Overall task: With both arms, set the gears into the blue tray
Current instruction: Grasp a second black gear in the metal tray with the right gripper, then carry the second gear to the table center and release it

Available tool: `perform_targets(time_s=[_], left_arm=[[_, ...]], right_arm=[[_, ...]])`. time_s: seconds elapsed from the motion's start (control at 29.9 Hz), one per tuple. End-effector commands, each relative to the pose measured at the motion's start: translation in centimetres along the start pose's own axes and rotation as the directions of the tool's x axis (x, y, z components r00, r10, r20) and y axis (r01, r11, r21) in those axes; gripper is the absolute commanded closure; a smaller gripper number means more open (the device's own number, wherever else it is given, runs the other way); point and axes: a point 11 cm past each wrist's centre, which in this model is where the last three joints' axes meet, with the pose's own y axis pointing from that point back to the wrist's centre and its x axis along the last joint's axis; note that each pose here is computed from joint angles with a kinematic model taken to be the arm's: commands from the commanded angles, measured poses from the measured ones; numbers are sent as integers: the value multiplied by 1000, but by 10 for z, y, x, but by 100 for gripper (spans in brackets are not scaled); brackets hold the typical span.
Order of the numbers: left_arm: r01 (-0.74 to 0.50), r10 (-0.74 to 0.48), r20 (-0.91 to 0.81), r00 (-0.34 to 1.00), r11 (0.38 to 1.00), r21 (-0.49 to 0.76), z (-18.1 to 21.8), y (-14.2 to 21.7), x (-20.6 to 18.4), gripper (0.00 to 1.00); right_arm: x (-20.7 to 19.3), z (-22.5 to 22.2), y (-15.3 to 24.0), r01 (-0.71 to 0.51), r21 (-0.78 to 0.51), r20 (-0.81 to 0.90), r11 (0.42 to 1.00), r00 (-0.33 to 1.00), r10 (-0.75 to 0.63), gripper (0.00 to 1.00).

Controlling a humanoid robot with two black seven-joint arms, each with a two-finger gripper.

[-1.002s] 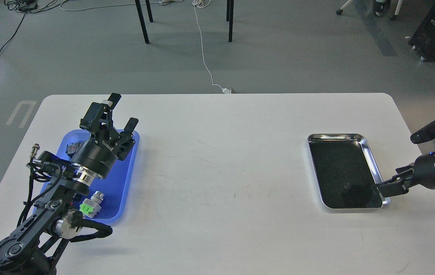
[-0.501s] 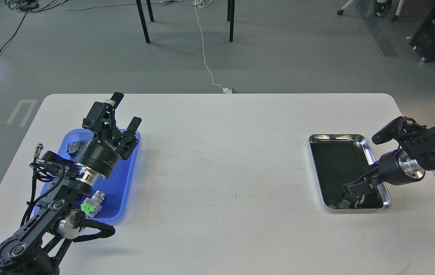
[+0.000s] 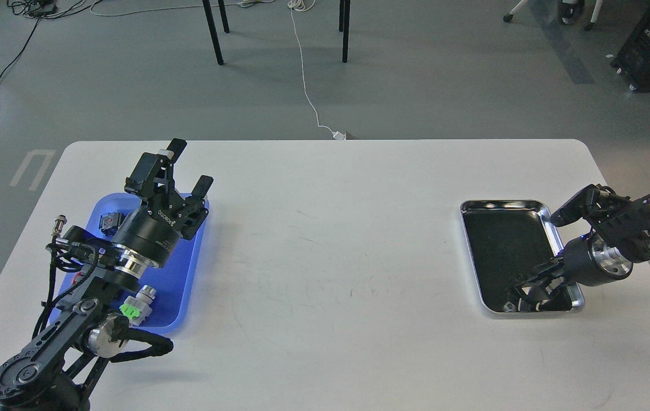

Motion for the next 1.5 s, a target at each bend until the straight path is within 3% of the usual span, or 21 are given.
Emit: perform_targets(time_s=[0.0,0.2,0.47,0.8,0.94,1.24,1.47], left_arm=[[-1,1,1,1000,1000,-1,0,0,1,2],[-1,1,3,1000,1000,-1,1,0,1,2],[8,-8,-3,1000,1000,-4,1,-1,-1,2],[11,-11,-4,1000,1000,-4,1,0,0,2],[12,-12,-5,1000,1000,-4,1,-1,-1,2],[13,-13,-8,1000,1000,-6,1,-1,-2,2],[12,-13,-21,1000,1000,-13,0,-2,-6,2]], right_arm=[[6,-4,-5,-3,8,-10,1000,1000,3,41],[9,-2,-4,-1,-3,-17,1000,1000,1,42],[8,1,-5,18,-15,-26,1000,1000,-18,67],[12,2,-1,16,-23,-37,1000,999,-16,82],[17,2,2,8,-26,-46,1000,999,-9,83],[89,-20,41,-126,-3,-170,992,978,123,82],[151,-80,36,-193,146,-215,970,951,222,82]])
